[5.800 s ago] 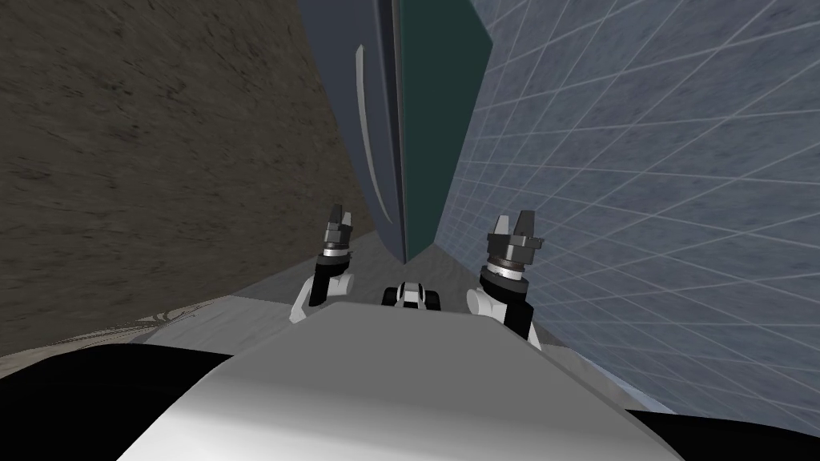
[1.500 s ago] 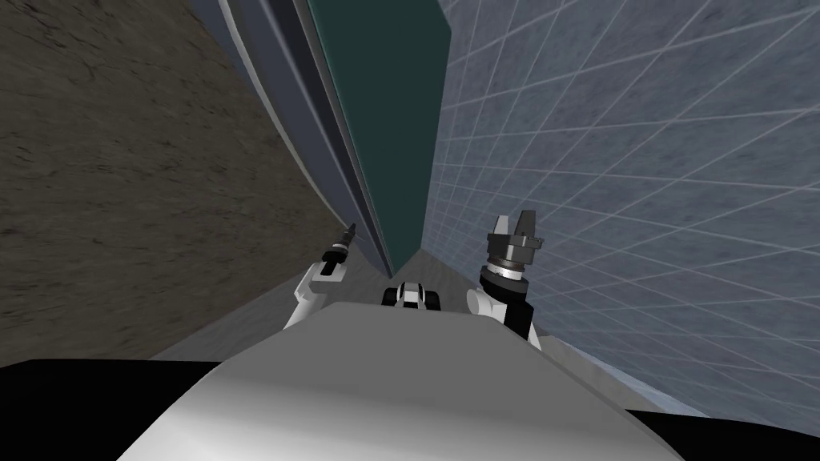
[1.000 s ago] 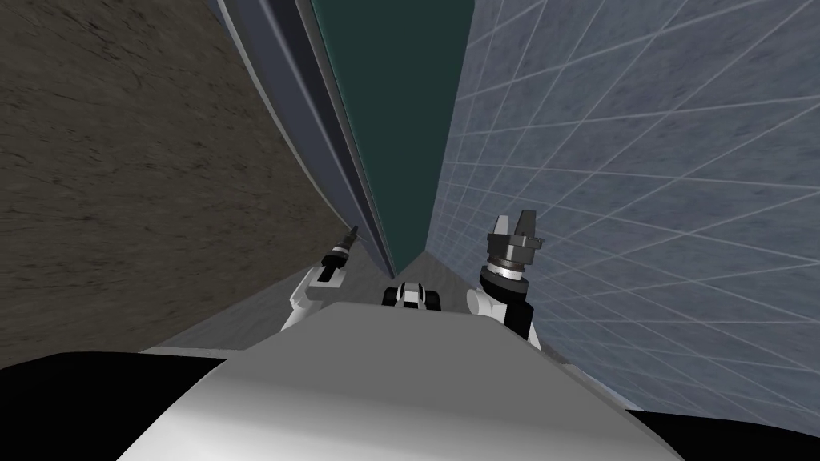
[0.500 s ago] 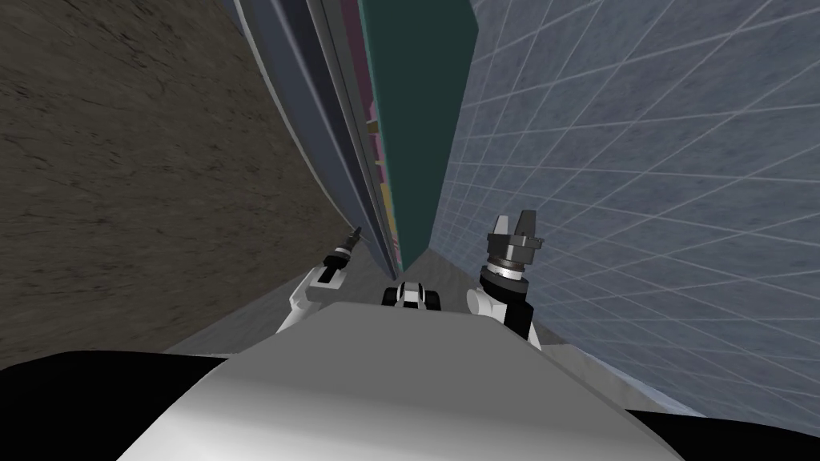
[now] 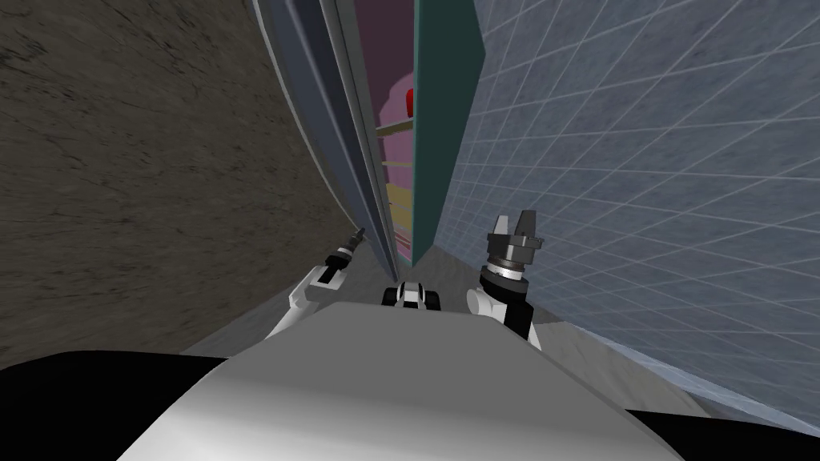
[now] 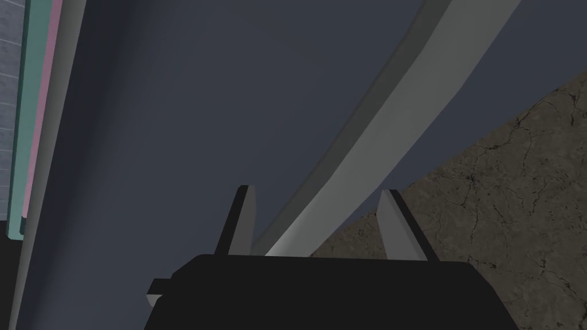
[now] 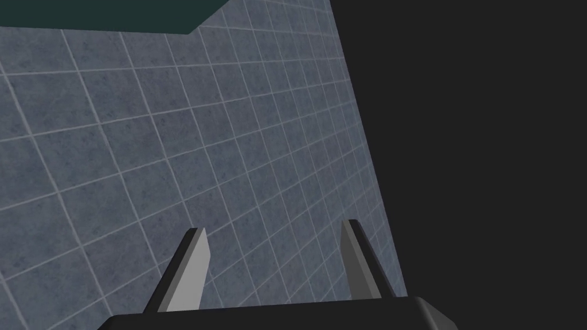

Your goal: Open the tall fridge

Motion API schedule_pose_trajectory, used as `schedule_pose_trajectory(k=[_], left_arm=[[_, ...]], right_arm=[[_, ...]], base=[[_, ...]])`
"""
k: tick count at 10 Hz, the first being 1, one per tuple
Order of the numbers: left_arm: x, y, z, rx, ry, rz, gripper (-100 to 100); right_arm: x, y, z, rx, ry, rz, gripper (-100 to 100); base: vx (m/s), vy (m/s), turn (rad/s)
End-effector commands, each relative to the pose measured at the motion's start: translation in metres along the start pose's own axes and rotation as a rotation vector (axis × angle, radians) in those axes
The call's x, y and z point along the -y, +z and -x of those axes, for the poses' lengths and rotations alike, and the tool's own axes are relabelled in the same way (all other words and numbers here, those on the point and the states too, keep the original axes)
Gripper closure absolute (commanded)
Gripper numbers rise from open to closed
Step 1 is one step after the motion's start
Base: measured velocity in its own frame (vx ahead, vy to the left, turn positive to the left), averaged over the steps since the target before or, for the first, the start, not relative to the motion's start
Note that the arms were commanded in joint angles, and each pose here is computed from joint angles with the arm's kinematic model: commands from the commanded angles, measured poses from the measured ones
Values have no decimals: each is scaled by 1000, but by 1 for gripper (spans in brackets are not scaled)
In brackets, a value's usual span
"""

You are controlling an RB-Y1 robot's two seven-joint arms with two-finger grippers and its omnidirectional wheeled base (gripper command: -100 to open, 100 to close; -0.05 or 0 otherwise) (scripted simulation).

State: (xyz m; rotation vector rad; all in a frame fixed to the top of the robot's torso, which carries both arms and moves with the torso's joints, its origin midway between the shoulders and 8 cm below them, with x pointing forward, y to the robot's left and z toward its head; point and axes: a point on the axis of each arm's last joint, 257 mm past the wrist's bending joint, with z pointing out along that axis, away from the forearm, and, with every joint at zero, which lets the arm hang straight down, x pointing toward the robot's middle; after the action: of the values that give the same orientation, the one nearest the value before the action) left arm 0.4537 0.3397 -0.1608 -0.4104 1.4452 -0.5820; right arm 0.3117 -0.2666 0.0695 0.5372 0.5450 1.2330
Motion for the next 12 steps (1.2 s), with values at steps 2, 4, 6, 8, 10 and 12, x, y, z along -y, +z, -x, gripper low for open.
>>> schedule_pose_trajectory(k=[2, 4, 6, 8, 10, 12], left_arm=[[16, 7, 8, -6, -1, -59, 100], [27, 7, 0, -43, -11, -96, 100], [22, 3, -7, -57, -10, -81, 100], [38, -3, -16, -90, -11, -131, 100], [46, -7, -21, -106, -13, -156, 100], [53, -11, -25, -123, -15, -181, 100]], right_arm=[[0, 0, 0, 0, 0, 0, 0], [0, 0, 0, 0, 0, 0, 0], [0, 0, 0, 0, 0, 0, 0], [0, 0, 0, 0, 0, 0, 0], [0, 0, 0, 0, 0, 0, 0], [0, 0, 0, 0, 0, 0, 0]], base=[[-160, 324, -98], [-175, 277, -121], [-108, 188, -33], [-47, 259, -80], [-51, 335, -43], [-36, 259, -37]])
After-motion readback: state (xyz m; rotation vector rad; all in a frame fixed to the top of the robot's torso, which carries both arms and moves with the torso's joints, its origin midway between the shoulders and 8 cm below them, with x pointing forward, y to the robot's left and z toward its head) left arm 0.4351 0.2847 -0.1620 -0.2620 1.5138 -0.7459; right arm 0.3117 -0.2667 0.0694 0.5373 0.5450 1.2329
